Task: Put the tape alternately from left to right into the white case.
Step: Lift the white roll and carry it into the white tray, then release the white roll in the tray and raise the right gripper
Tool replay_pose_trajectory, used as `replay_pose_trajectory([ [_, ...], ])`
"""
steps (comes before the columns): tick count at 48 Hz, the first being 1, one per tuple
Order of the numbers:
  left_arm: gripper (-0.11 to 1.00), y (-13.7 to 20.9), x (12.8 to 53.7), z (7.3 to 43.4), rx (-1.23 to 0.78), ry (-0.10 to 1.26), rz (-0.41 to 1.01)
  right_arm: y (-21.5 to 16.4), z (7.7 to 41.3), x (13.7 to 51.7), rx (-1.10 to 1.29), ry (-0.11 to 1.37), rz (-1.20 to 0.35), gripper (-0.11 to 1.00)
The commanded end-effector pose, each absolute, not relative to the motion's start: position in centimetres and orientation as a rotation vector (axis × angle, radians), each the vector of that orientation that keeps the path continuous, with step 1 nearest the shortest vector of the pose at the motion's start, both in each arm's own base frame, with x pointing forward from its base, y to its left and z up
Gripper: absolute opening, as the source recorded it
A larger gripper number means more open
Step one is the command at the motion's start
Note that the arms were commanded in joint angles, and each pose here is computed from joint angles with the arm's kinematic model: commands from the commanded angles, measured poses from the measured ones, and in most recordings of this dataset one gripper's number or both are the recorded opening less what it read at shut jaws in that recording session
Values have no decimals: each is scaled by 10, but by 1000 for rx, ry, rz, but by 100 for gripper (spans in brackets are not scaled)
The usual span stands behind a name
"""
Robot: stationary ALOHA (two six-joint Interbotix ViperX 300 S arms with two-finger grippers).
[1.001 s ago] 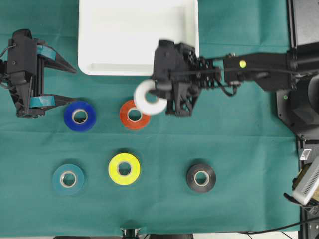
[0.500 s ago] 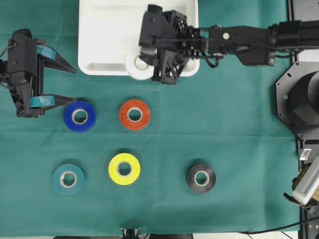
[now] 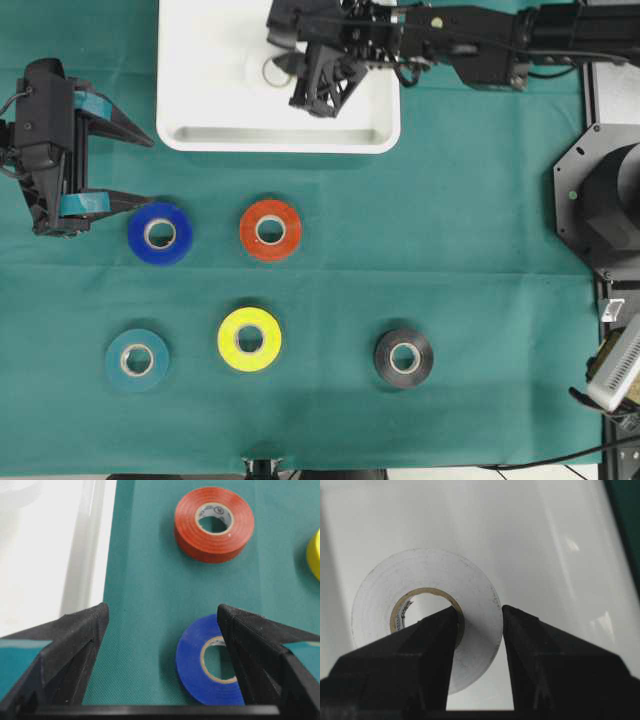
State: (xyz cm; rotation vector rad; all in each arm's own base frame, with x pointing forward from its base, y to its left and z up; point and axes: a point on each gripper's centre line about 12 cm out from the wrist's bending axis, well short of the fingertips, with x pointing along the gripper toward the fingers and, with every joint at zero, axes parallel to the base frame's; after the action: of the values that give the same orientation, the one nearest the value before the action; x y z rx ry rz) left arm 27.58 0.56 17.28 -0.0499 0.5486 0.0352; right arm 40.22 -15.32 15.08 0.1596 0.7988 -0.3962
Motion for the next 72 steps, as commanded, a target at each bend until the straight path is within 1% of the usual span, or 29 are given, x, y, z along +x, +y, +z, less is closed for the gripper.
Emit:
replay_pose_trajectory([
  [1, 94, 6, 278, 178, -50, 527, 37, -165, 165, 408, 153, 753, -413, 2],
  [15, 94, 6, 278, 178, -52, 529, 37, -190, 155, 403, 160, 773, -462, 2],
  [43, 94, 6, 278, 178, -50, 530, 37, -191, 155, 403, 130, 774, -456, 3],
  [44, 94, 6, 279, 178, -50, 529, 37, -191, 155, 403, 130, 774, -456, 5],
  [48, 94, 6, 279, 178, -52, 529, 37, -192, 155, 402, 131, 776, -458, 22],
  [56, 94, 6, 278, 177, -53, 532, 38, -191, 154, 401, 131, 782, -457, 70],
  [58, 94, 6, 278, 178, -52, 530, 37, -191, 154, 401, 131, 782, -457, 80],
  [59, 94, 6, 278, 178, -53, 530, 38, -191, 154, 401, 131, 782, -457, 84],
  [72, 94, 6, 279, 178, -52, 529, 37, -189, 154, 400, 128, 786, -454, 83],
])
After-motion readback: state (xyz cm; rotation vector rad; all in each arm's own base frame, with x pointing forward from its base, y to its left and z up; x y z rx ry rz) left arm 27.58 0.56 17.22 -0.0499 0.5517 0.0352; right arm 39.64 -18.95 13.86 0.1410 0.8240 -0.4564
